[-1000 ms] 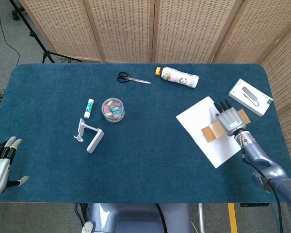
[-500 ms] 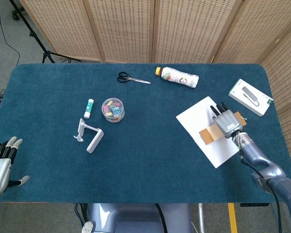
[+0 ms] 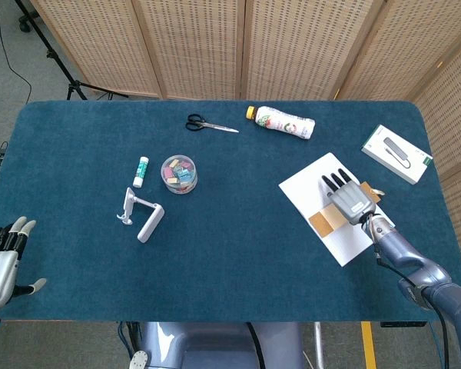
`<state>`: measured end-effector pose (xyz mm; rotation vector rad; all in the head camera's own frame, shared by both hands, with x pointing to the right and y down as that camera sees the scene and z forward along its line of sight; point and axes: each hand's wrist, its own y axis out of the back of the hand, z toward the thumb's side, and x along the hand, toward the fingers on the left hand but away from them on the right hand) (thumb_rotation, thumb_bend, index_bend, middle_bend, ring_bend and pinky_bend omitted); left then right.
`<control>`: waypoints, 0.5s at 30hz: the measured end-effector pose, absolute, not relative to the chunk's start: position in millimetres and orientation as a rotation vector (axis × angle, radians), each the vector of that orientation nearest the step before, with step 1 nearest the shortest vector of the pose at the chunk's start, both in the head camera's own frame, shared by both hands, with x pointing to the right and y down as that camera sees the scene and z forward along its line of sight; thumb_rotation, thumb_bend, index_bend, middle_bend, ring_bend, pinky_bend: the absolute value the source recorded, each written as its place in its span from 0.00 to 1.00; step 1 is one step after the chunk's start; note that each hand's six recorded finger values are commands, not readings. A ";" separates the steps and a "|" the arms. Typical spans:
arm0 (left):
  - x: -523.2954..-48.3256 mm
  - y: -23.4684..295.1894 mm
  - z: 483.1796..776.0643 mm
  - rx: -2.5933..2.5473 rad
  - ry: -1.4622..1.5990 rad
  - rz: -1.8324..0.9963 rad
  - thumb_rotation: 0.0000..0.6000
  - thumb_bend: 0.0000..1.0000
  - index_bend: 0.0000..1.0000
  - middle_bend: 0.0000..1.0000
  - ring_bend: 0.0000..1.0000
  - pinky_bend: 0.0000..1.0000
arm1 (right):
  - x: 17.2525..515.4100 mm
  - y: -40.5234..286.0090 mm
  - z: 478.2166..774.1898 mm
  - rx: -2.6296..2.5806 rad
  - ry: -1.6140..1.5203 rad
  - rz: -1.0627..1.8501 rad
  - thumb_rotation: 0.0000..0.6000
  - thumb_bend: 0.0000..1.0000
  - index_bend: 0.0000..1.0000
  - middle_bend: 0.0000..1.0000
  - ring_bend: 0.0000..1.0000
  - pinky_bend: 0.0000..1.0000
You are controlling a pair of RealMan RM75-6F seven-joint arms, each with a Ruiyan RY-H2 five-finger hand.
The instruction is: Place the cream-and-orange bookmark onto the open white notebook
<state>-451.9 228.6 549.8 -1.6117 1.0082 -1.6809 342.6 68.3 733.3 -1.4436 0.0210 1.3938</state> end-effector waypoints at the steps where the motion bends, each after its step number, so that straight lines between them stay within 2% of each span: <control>1: -451.7 228.7 549.9 -1.614 1.007 -1.680 1.00 0.00 0.00 0.00 0.00 0.00 | 341.8 69.0 733.7 -1.443 0.026 1.390 1.00 0.15 0.47 0.00 0.00 0.00; 15: -452.4 228.8 549.7 -1.615 1.008 -1.681 1.00 0.00 0.00 0.00 0.00 0.00 | 354.2 67.0 730.7 -1.408 0.063 1.404 1.00 0.16 0.47 0.00 0.00 0.00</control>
